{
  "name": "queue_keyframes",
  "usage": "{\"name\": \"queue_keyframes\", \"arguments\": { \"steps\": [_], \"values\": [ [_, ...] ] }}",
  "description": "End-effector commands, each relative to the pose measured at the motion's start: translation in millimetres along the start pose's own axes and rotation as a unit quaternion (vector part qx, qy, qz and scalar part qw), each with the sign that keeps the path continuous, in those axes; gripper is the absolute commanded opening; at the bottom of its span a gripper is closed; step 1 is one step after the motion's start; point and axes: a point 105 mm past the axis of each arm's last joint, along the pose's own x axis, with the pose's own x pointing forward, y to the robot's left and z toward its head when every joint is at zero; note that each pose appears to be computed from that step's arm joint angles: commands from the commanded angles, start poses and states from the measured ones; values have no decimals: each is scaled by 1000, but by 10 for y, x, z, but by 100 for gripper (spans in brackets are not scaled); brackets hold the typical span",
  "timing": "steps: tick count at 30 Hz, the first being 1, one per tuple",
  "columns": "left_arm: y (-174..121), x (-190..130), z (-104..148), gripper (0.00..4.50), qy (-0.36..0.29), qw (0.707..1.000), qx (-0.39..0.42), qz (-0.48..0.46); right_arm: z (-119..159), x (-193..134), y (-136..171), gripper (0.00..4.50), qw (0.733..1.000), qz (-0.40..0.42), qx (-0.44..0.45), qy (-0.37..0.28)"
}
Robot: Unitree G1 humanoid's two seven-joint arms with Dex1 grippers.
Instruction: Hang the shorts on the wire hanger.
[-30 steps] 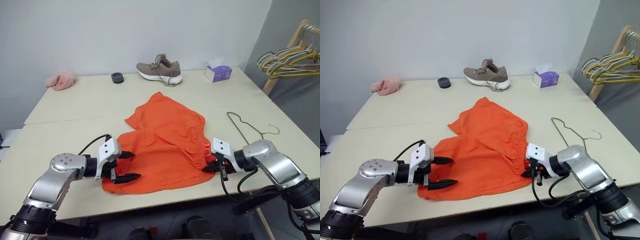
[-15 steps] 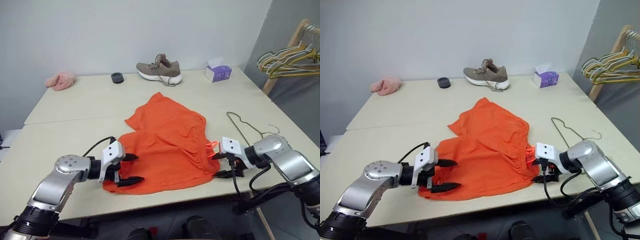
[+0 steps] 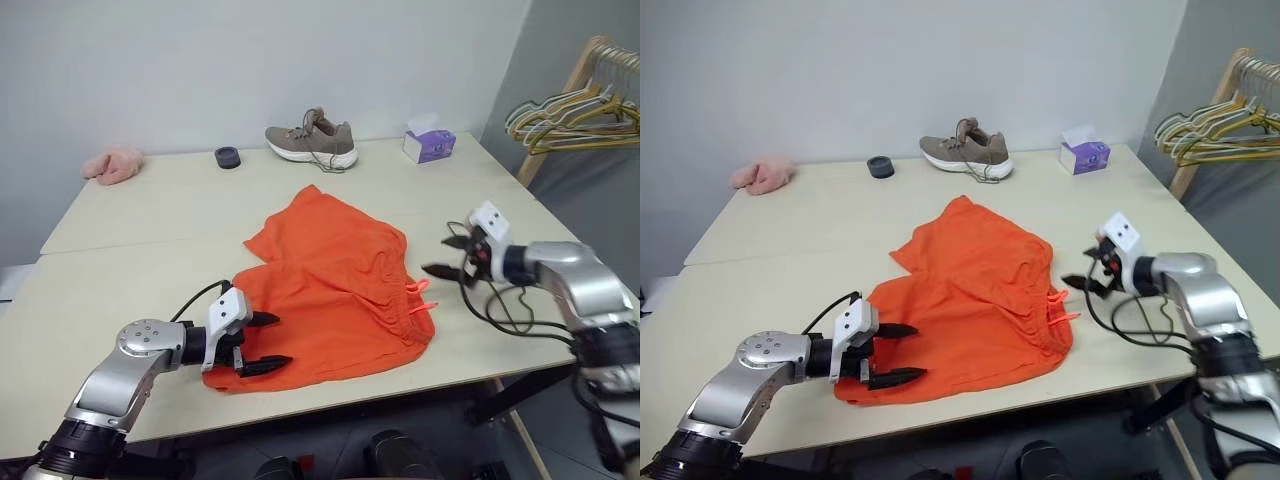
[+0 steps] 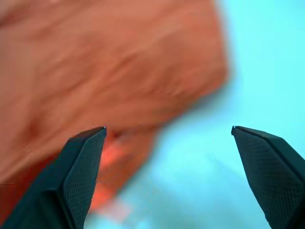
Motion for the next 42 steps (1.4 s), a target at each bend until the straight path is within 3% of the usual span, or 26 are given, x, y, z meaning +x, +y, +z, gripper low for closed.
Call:
{"name": "queue_keyframes", "arguments": {
  "steps": [1, 7, 13, 16, 20, 22, 24, 27, 28, 32, 36, 38, 42],
  "values": [
    [56, -44, 129, 450, -14, 1000, 18, 14, 81, 175, -56, 448, 1000, -25, -2, -10],
    [38, -45, 345, 450, -29, 999, 28, 17, 76, 681, 1, 448, 998, -32, 57, 1],
    [29, -65, 509, 450, -47, 998, 30, 24, -65, 888, 179, 448, 997, 6, 61, 44],
    [92, -84, 555, 450, -52, 997, 30, 45, -101, 945, 246, 392, 997, 18, 39, 57],
    [225, -137, 594, 450, -59, 994, 33, 87, 229, 997, 320, 255, 991, 23, -130, 13],
    [256, -156, 612, 450, -61, 992, 37, 102, 379, 1005, 418, 185, 967, 33, -253, -1],
    [283, -162, 642, 450, -65, 990, 43, 117, 488, 1009, 525, 115, 925, 39, -377, -7],
    [315, -152, 692, 450, -68, 987, 53, 133, 635, 1038, 624, 15, 863, 19, -504, -22],
    [316, -143, 705, 450, -68, 987, 55, 135, 672, 1050, 641, 3, 851, 10, -525, -27],
    [307, -121, 738, 450, -69, 987, 58, 135, 654, 1089, 684, 3, 834, 10, -551, -25],
    [310, -112, 750, 450, -68, 986, 61, 136, 409, 1073, 841, 3, 917, 101, -385, -2],
    [319, -113, 749, 450, -68, 986, 61, 137, 376, 1006, 800, 64, 940, 115, -321, 7],
    [327, -102, 717, 450, -66, 987, 61, 136, 357, 914, 695, 183, 954, 105, -281, 19]
  ]
}}
